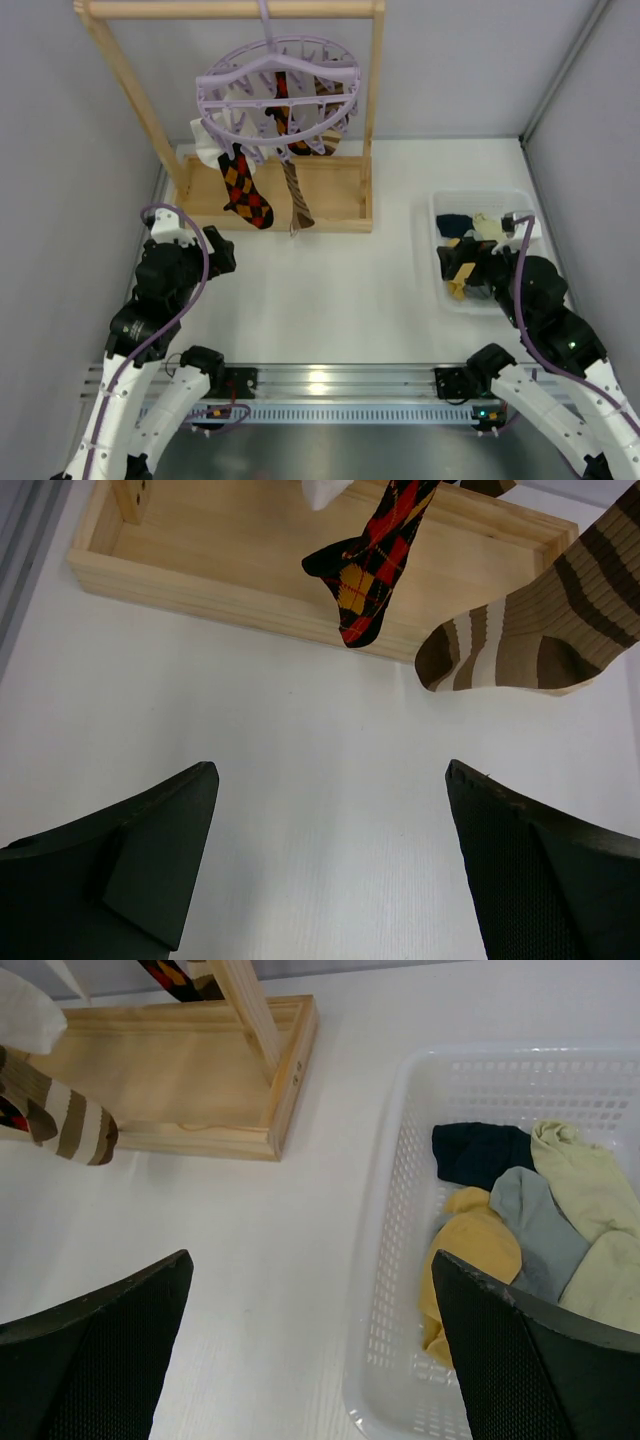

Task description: Remove the socks clipped to the hanger

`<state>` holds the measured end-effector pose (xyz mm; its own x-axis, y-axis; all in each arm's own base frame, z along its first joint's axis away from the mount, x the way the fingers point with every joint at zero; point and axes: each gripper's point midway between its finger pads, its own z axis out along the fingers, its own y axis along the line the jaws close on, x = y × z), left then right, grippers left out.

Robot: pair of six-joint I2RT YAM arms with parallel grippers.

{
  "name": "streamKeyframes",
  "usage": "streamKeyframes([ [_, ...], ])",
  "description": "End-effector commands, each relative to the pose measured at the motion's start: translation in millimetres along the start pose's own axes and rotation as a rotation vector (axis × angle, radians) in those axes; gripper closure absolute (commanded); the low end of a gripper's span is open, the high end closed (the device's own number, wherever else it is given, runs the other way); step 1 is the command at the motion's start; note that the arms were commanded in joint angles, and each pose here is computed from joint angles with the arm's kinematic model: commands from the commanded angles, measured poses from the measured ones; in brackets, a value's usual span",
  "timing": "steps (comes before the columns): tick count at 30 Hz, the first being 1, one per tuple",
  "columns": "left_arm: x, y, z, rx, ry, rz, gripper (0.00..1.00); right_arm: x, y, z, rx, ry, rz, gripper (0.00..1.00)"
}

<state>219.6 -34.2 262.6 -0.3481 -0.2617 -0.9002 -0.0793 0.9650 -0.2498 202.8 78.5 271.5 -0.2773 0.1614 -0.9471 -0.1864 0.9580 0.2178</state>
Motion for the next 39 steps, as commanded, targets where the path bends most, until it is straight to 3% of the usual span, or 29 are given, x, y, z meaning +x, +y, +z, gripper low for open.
streamKeyframes([
  [1,-10,-4,0,0.019,-0.046,-0.024,0.01,-12,7,4,-0.021,-0.063,0.041,0.01],
  [5,-9,-3,2,0.007,-0.041,-0.027,0.01,-8,1,15,0.019,-0.105,0.107,0.01],
  [7,-7,-3,3,0.009,-0.033,-0.025,0.01,-4,11,20,-0.039,-0.1,0.083,0.01],
  [11,-7,-4,3,0.012,-0.032,-0.025,0.01,-15,76,30,-0.363,-0.13,0.096,0.01],
  [14,-7,-4,3,0.011,-0.034,-0.023,0.01,-16,144,26,-0.74,-0.098,0.095,0.01],
  [18,-5,-2,6,-0.005,-0.022,-0.027,0.01,1,198,42,-0.982,0.002,0.073,0.03],
  [20,-4,-3,8,-0.003,-0.015,-0.025,0.01,9,219,66,-0.963,0.044,0.025,0.04],
  [24,0,-5,12,0.003,0.008,-0.019,0.01,20,251,110,-0.827,-0.022,-0.15,0.08],
  [29,4,-9,14,0.019,0.027,-0.012,0.01,34,265,163,-0.733,-0.072,-0.179,0.1],
  [39,6,-10,15,0.024,0.038,-0.006,0.01,40,281,218,-0.656,-0.134,-0.146,0.2],
])
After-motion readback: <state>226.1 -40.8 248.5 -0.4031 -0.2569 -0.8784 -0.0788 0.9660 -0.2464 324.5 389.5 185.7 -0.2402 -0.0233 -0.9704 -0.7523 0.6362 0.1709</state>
